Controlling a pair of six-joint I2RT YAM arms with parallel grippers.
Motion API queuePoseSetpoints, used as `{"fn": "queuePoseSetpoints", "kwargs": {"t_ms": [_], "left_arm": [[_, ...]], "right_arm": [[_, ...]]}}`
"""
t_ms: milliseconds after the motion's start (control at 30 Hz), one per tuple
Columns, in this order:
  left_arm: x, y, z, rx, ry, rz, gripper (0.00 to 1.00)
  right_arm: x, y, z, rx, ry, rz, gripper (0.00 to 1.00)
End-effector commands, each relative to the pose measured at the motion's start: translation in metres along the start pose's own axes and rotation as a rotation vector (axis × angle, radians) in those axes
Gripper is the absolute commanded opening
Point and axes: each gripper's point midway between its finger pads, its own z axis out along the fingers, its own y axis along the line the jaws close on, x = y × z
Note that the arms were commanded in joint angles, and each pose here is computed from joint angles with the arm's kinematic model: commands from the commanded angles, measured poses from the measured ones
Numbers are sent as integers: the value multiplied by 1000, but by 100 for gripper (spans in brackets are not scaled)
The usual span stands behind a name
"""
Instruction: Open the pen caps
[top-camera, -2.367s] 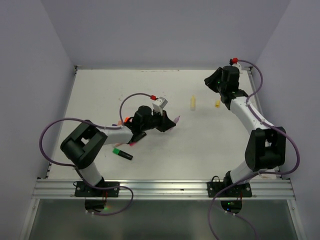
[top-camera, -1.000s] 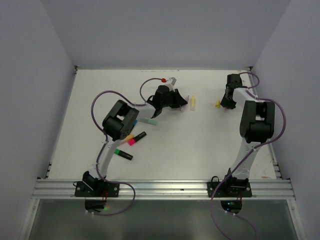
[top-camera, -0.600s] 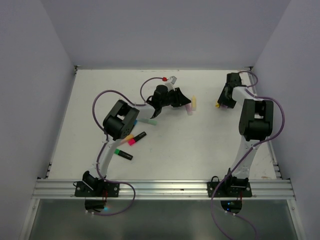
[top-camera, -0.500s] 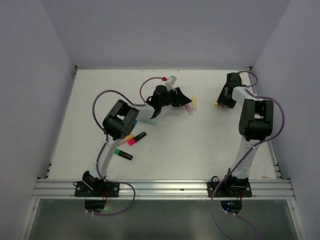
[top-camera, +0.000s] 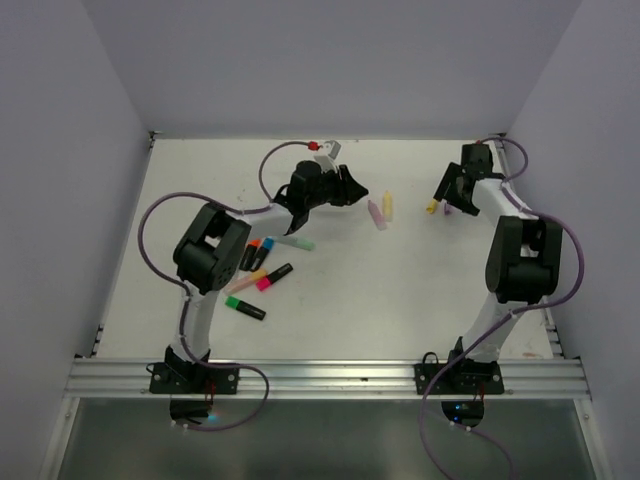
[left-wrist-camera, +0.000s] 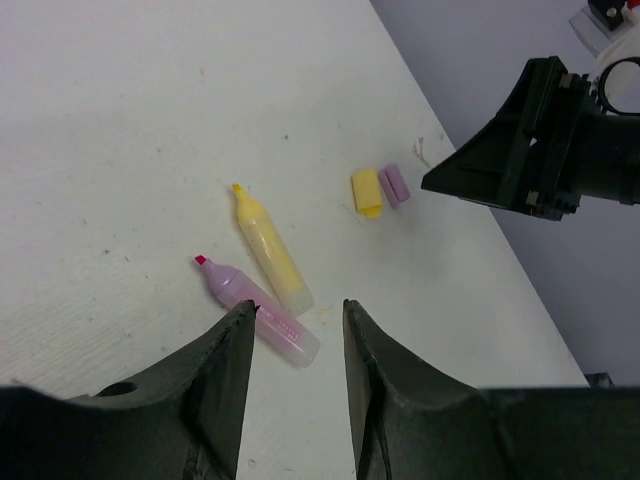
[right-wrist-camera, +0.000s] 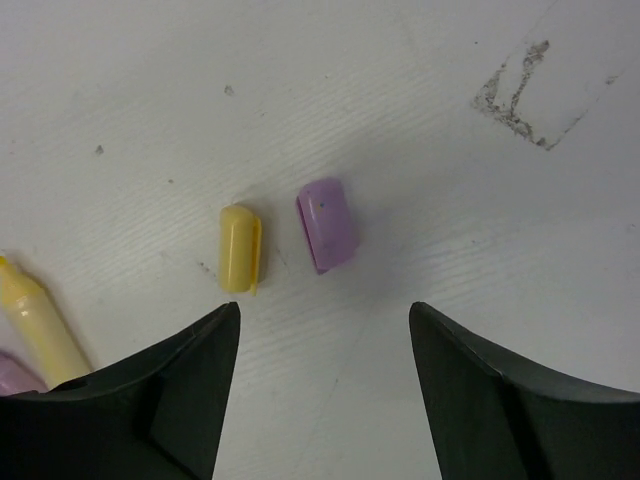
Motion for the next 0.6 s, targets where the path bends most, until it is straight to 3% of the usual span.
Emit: {"fn": "queuePoseSetpoints", "kwargs": {"t_ms": [0,133,300,400,567], "left_arm": [[-40,-1,-28,-121,-71,120,43],[-32,21,-64,-277,-37,196,42],[-7,48,-115,-409,46,365,41],[-12,60,-150,-520,77,486,41],[11,76,-190,-627,181,507,36]], "right_arm": [[-18,11,-37,-52,-76,-18,74],[-7,23,-68,-90,-76,-60,86],[21,74,-115,-193,-114,-233,87],[41,96,-132,-277,-98,-271,86],[59,98,-143,-311,-95,-298,86]]}}
